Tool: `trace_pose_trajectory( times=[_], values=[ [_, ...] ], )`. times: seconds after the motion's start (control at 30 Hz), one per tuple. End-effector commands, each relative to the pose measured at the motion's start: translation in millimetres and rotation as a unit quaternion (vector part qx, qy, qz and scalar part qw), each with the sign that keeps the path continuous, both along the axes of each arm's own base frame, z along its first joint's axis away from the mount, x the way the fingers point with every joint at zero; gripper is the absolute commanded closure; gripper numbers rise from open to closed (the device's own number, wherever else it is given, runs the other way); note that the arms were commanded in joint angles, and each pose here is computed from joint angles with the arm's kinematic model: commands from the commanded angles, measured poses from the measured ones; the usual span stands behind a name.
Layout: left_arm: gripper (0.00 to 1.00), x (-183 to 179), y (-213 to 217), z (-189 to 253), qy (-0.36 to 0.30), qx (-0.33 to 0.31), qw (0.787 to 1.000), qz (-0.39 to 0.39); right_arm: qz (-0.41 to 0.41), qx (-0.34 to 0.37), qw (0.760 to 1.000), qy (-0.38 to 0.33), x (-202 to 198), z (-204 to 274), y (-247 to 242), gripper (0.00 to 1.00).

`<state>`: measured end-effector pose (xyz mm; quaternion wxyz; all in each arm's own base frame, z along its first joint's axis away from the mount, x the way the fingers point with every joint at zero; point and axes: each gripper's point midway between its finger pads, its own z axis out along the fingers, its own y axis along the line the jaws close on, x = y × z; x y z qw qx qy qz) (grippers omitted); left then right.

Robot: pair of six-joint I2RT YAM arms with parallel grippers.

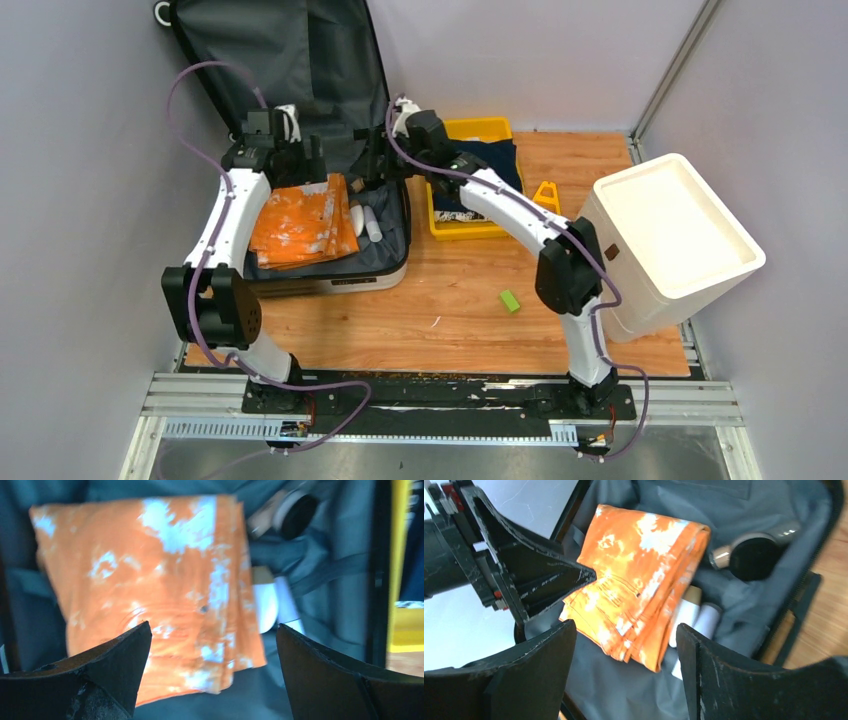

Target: Open, take out, and arrange the luggage

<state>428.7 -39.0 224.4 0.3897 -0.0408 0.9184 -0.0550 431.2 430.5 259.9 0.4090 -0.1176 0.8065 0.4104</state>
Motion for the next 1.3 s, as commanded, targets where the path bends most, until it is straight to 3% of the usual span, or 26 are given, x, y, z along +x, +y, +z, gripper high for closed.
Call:
trace_pose_trajectory(
  times=[0.0, 0.27, 0.53, 1.0, 1.27],
  values=[
    [0.00, -17, 41, 20, -0.033, 0.008, 0.999, 0.024, -0.011, 0.024, 0.999, -0.019, 16, 5, 35, 0.25],
    [0.00, -30, 94, -15, -0.008, -0.013, 0.997, 0.077, 0.004, 0.023, 0.999, 0.025, 13, -55, 90, 0.16],
    [0.00, -43, 126, -54, 0.028, -0.018, 0.993, 0.109, 0.040, 0.027, 0.996, 0.074, 3, -101, 117, 0.19],
    [0.01, -29, 148, -87, 0.060, -0.026, 0.992, 0.109, 0.023, -0.001, 0.992, 0.126, -16, -159, 133, 0.21],
    [0.01, -19, 155, -116, 0.096, -0.028, 0.990, 0.103, -0.038, -0.034, 0.990, 0.131, -7, -187, 124, 0.22]
  ],
)
